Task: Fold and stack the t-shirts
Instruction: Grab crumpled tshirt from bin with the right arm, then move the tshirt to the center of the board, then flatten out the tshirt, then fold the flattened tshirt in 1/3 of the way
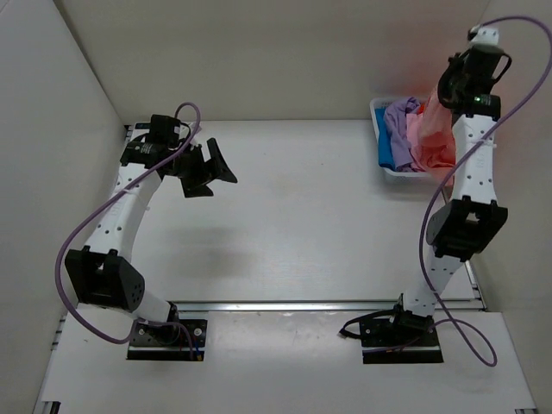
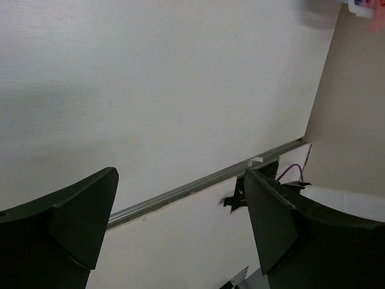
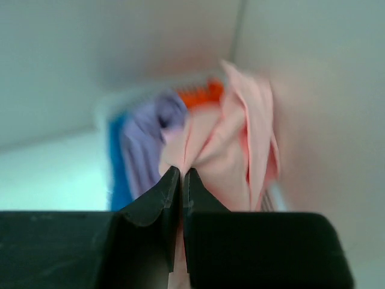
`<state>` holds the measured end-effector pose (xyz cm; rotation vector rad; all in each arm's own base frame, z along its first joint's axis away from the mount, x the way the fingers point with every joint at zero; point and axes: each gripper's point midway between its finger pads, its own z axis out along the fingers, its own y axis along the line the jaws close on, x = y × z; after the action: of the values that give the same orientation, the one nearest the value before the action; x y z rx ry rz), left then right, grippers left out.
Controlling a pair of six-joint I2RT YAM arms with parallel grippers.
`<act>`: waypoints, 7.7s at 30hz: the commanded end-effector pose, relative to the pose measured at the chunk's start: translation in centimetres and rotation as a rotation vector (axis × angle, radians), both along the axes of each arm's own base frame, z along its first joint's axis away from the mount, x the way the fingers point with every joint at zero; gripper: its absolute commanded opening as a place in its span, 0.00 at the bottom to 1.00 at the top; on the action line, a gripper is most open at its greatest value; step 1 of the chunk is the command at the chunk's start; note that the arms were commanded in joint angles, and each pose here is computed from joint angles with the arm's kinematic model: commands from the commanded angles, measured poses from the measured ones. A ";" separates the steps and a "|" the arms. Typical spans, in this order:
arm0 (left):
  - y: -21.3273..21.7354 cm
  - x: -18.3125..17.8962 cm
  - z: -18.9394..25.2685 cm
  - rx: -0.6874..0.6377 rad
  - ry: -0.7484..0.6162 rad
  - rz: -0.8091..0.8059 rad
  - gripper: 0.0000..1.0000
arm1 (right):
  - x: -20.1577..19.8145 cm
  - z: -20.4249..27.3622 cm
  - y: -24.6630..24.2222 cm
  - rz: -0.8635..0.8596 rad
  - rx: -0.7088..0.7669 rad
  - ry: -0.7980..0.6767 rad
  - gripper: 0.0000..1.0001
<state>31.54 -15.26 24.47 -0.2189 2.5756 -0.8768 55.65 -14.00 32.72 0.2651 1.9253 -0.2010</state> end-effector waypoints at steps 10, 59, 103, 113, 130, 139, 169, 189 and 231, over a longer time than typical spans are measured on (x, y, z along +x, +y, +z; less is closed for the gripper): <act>-1.6 0.1 3.6 -0.086 -0.104 -0.055 0.99 | -16.0 29.2 18.7 0.507 0.001 -0.685 0.00; -14.0 -6.4 -16.8 0.262 0.391 -0.046 0.98 | -19.9 -7.3 24.8 0.481 0.410 0.337 0.62; 1.3 -0.5 -5.4 0.553 0.215 0.168 0.00 | -20.2 -17.0 29.6 0.661 0.381 0.575 0.24; 4.8 -1.8 -2.3 0.512 0.145 0.276 0.00 | -22.4 -24.0 31.2 0.603 0.294 0.712 0.55; 5.4 -2.1 -2.1 0.513 0.118 0.258 0.00 | -23.1 -30.1 29.0 0.493 0.238 0.823 0.59; 5.5 -0.8 -0.3 0.455 0.079 0.289 0.00 | -21.9 -29.1 30.1 0.556 0.291 0.869 0.00; 8.8 1.9 35.8 -0.189 -0.977 0.591 0.00 | -24.6 21.3 20.8 0.624 0.289 -0.359 0.00; 10.3 15.9 29.0 0.065 -0.917 0.562 0.00 | -8.9 18.4 24.5 0.595 0.140 -0.318 0.00; 5.7 -11.3 -9.3 0.183 -0.125 0.245 0.00 | -35.8 -24.1 19.5 0.251 0.577 0.647 0.00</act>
<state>16.90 -9.49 12.07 -0.4615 2.5315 -0.5562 18.61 6.50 7.55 0.3125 2.6686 0.4954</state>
